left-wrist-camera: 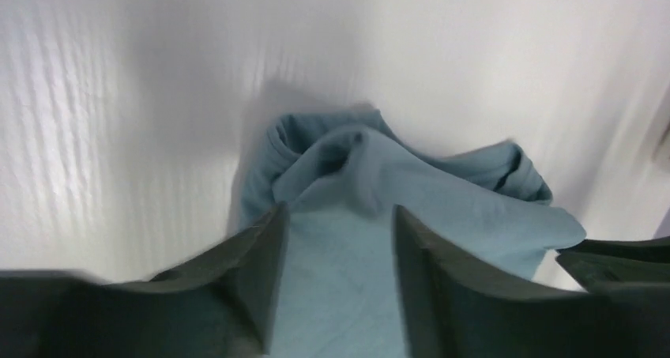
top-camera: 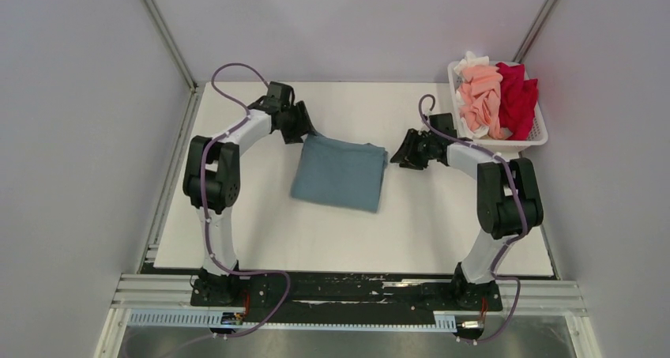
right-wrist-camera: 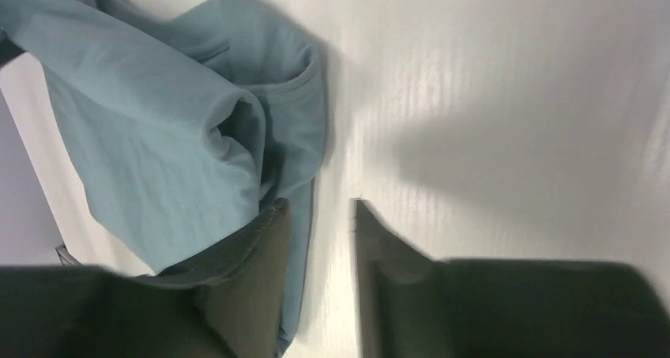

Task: Fold and stack the t-shirts
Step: Fold the long partially folded tshirt into a neat square, then smooth out wrinkles on the folded tshirt

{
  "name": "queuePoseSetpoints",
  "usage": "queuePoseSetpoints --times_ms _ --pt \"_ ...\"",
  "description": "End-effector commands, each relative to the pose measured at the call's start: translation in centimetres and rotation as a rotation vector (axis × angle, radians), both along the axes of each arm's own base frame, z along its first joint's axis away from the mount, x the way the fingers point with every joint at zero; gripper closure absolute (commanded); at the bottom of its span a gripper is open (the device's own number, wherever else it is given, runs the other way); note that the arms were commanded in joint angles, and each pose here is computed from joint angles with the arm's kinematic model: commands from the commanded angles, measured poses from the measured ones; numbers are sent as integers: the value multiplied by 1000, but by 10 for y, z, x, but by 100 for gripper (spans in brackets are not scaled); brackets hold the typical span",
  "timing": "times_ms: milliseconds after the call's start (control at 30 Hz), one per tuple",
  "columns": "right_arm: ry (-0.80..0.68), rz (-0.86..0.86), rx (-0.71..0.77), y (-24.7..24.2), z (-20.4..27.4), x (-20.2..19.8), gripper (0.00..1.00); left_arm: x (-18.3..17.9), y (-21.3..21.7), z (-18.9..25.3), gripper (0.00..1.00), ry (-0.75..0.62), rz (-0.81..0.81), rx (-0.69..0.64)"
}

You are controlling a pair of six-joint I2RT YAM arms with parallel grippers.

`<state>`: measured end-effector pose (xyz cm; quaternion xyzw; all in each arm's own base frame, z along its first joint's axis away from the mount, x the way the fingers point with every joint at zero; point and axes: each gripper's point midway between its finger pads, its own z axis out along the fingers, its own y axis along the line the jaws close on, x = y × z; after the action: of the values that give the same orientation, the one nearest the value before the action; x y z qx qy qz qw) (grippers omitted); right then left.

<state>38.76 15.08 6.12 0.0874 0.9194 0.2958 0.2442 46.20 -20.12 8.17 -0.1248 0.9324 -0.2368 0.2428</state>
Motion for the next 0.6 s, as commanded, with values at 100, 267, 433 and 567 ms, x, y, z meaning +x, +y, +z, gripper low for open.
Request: queuePoseSetpoints --times_ms 100,267,433,567 --pt "-155 -17 1 -2 43 29 27 20 8 35 1 -97 1 -23" --pt "-261 113 45 25 81 -3 0 0 3 76 0 -172 -40 -88" --pt "-378 267 251 78 122 -19 0 -17 -21 95 0 -238 -136 -208" --pt "-356 279 294 106 115 1 0 -8 -37 82 0 -175 -189 -232"
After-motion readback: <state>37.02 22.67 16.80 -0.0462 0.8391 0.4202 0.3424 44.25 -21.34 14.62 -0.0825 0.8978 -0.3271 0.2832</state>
